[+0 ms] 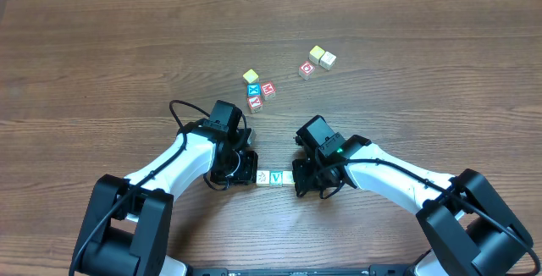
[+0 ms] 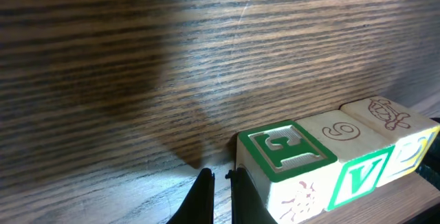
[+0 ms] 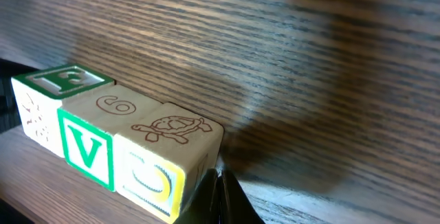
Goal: Flip 3 blocks
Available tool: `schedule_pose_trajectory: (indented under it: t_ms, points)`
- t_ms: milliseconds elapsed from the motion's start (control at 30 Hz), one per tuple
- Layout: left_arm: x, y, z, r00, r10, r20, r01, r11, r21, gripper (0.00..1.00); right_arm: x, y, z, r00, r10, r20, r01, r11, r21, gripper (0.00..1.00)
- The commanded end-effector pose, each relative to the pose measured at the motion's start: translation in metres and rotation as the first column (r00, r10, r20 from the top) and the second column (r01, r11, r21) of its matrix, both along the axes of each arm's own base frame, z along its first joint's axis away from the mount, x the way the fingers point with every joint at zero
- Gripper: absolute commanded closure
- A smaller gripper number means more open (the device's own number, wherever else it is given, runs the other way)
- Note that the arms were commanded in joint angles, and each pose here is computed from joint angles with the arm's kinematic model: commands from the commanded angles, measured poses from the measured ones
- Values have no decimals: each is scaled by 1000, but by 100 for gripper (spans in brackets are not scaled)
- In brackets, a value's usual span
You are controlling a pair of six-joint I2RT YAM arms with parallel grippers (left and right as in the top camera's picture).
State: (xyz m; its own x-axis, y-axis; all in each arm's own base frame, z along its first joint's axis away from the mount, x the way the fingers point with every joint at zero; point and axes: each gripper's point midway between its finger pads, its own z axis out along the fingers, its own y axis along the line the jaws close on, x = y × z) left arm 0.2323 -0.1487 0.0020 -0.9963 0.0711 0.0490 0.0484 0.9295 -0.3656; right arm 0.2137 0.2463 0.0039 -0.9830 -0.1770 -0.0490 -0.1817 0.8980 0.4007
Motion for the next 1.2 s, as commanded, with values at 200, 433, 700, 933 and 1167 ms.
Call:
schedule_pose_trajectory:
  t_ms: [200,433,700,933,1167]
  points:
    - [-4,-5,-2,999,20,-25,-20,1000,-5,96,0,5,-1,996,76,37,-77,997,25,96]
    - [-5,-7,-2,1000,13,-25,-13,1000,-5,96,2,7,0,998,47,30,-48,998,33,96]
    - [-6,-8,-2,996,77,-53,-77,997,3,96,6,11,2,999,26,41,-28,998,48,96]
    - [-6,-8,-2,985,151,-79,-151,988,15,96,7,10,1,998,29,47,-31,999,42,96]
    - [-5,-8,-2,977,195,-92,-193,981,23,96,8,10,0,998,31,51,-33,999,40,96]
